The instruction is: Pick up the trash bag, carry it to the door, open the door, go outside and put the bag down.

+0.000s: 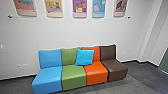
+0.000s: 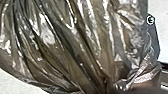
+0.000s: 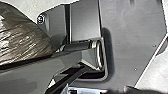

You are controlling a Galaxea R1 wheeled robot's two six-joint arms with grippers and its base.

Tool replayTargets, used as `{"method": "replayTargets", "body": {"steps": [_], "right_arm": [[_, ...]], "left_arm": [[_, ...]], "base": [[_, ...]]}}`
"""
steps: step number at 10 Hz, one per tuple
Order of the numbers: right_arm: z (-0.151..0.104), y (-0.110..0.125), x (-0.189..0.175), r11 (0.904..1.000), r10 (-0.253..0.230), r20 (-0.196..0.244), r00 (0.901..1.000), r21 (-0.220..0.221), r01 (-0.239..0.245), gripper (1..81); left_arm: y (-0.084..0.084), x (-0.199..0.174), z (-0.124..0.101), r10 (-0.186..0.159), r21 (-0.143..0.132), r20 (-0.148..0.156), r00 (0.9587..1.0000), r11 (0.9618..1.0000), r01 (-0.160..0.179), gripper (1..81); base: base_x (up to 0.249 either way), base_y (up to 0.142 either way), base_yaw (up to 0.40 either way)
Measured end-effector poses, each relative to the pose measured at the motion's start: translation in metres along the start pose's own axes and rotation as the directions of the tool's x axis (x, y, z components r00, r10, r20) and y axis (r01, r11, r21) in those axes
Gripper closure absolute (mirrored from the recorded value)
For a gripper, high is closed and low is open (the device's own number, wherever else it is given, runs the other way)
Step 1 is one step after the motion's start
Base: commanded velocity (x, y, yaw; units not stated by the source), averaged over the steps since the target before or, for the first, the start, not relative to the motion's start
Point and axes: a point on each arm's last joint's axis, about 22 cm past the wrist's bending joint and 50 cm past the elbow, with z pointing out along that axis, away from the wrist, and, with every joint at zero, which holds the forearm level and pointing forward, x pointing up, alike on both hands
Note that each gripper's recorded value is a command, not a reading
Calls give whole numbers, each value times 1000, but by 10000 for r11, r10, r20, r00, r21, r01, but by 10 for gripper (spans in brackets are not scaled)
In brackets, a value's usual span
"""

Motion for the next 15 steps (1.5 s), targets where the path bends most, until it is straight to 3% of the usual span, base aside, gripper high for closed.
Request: {"method": "replayTargets", "body": {"steps": [1,3,7,9,15], "right_arm": [[0,0,0,10000,0,1,10000,4,0,10],[1,-3,0,10000,-1,8,10000,31,1,10],[1,-2,0,10000,-7,1,10000,17,7,10],[1,-4,-2,10000,-3,63,10000,59,2,10],[0,2,0,9997,-240,12,9997,-79,240,10]], "left_arm": [[0,-2,0,227,-27,94,9997,9997,-227,811],[-1,-4,-1,351,-38,172,9992,9994,-351,811],[2,-11,0,365,-140,360,9987,9993,-361,811],[1,1,-2,418,-129,254,9988,9991,-415,811],[2,-5,-1,403,-179,358,9985,9991,-397,811]], "base": [[0,0,0],[0,0,-111],[0,0,-166],[0,0,-186],[0,0,-192]]}}
